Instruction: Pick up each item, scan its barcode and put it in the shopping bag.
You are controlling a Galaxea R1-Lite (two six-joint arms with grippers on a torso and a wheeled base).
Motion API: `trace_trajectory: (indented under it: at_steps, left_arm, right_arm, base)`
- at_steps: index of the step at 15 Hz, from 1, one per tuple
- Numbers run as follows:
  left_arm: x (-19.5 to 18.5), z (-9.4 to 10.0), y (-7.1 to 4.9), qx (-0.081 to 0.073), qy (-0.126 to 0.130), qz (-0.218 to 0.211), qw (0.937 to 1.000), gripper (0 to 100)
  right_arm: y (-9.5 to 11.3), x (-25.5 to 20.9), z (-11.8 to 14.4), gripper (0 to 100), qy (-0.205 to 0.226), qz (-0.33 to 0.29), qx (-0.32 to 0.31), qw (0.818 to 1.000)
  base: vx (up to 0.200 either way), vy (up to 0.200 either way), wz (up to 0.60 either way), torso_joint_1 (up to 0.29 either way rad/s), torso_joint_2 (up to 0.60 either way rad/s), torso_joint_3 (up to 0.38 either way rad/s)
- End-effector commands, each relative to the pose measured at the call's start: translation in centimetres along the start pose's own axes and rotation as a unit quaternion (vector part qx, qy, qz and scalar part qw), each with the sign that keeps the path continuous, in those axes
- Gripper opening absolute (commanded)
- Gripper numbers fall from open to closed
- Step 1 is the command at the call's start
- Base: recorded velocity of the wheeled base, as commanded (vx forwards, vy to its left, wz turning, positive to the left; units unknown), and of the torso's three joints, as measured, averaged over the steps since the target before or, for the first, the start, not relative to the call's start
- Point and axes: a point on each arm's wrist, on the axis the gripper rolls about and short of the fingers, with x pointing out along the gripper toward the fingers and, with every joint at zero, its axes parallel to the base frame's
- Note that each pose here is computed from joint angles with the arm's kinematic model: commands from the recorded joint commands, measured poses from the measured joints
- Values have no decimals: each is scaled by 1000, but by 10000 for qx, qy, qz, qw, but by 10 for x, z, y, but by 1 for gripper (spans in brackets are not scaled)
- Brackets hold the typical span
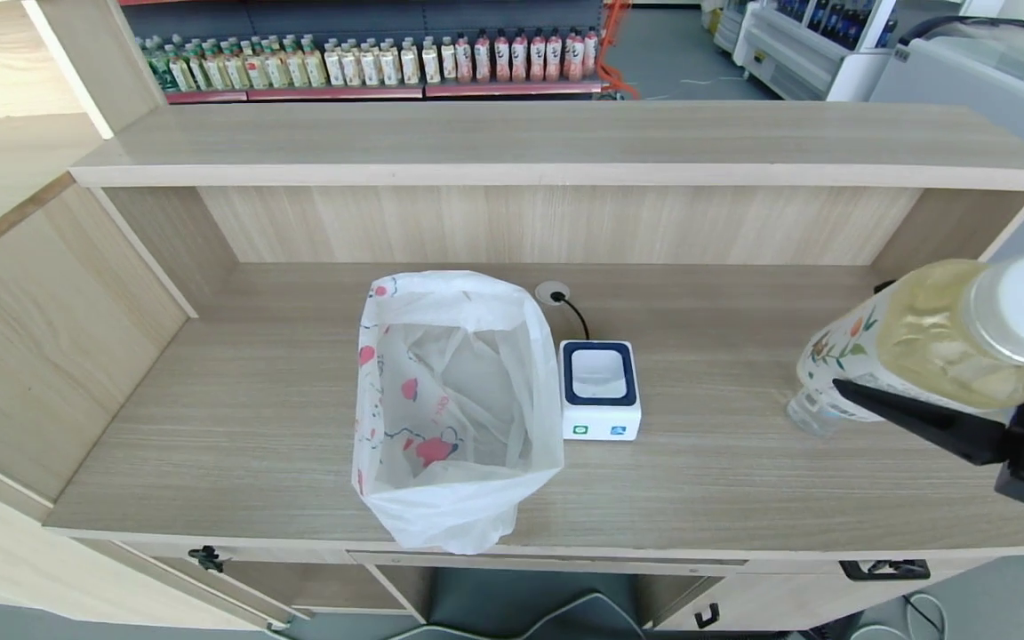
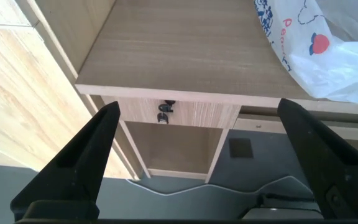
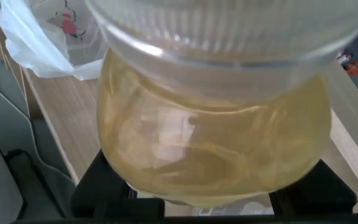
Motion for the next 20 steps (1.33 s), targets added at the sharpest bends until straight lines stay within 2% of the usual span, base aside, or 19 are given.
trace_trajectory:
  at_steps: [1, 5, 9, 12, 16, 20]
  left_arm:
    - [0, 0, 0, -7, -3, 7, 10000, 100]
    - [0, 0, 0, -7, -3, -1, 10000, 100]
    - [0, 0, 0, -7, -3, -1, 10000, 100]
    - [0, 0, 0, -7, -3, 7, 10000, 100]
    - [0, 0, 0, -7, -3, 7, 10000, 100]
    - [0, 0, 0, -7, -3, 7, 10000, 100]
  right_arm:
    - [2, 19, -11, 0, 162, 148, 72, 9997]
    - [-5, 39, -23, 0, 173, -61, 118, 9998]
    - [-3, 76, -40, 0, 78, -64, 169, 9998]
    - [11, 126, -48, 0, -486, -55, 496, 9976]
    - [21, 172, -68, 0, -1157, -408, 236, 9922]
    - [32, 184, -79, 0, -1517, -144, -352, 9877]
  base:
    - [0, 0, 0, 0, 0, 0]
    - [0, 0, 0, 0, 0, 0]
    - [0, 0, 0, 0, 0, 0]
    - [0, 0, 0, 0, 0, 0]
    - [0, 0, 0, 0, 0, 0]
    - [0, 0, 0, 0, 0, 0]
